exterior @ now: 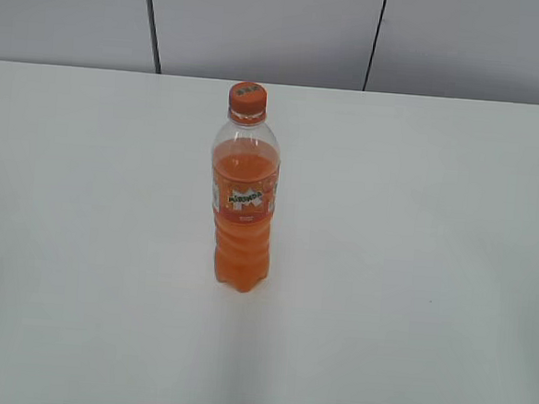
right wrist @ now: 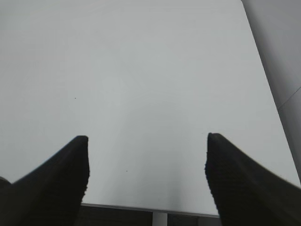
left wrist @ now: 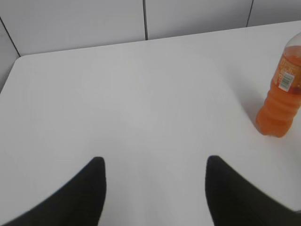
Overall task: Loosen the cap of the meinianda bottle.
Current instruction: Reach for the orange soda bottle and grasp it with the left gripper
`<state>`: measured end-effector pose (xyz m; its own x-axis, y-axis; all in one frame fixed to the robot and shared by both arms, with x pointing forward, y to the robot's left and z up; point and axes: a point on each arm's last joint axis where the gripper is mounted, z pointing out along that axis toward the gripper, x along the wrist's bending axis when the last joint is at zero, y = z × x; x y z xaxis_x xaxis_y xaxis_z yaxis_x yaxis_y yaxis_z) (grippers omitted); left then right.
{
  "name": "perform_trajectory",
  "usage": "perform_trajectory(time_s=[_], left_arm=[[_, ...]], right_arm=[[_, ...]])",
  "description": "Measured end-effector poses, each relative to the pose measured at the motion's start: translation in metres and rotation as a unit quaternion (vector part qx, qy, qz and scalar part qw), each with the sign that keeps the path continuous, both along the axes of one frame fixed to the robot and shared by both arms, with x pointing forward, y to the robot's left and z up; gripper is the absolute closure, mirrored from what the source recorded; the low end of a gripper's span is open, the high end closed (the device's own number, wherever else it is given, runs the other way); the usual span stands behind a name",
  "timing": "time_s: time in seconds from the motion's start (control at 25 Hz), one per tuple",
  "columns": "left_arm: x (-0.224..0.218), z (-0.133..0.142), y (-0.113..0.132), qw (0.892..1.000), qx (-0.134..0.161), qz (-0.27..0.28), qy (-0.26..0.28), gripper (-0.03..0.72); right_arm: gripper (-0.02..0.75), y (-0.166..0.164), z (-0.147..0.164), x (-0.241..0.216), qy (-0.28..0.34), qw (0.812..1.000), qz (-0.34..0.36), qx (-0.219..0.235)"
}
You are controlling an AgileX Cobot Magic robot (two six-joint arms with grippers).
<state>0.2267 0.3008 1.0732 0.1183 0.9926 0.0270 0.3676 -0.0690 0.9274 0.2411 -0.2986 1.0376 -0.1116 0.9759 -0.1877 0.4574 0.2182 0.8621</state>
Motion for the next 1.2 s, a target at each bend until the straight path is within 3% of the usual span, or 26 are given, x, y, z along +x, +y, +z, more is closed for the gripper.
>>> perform_trajectory(time_s=[0.36,0.84,1.2], left_arm=[[0.024,0.000,-0.002,0.998,0.006,0.000,0.067,0.252],[0.067,-0.008,-0.005,0.982,0.022,0.003,0.188,0.252],[0.075,-0.011,-0.006,0.977,0.025,0.003,0.211,0.252]], right_arm=[[0.160,0.000,0.000,0.000,0.000,1.000,0.000,0.000],[0.160,0.000,0.000,0.000,0.000,1.000,0.000,0.000],[0.160,0.000,0.000,0.000,0.000,1.000,0.000,0.000]])
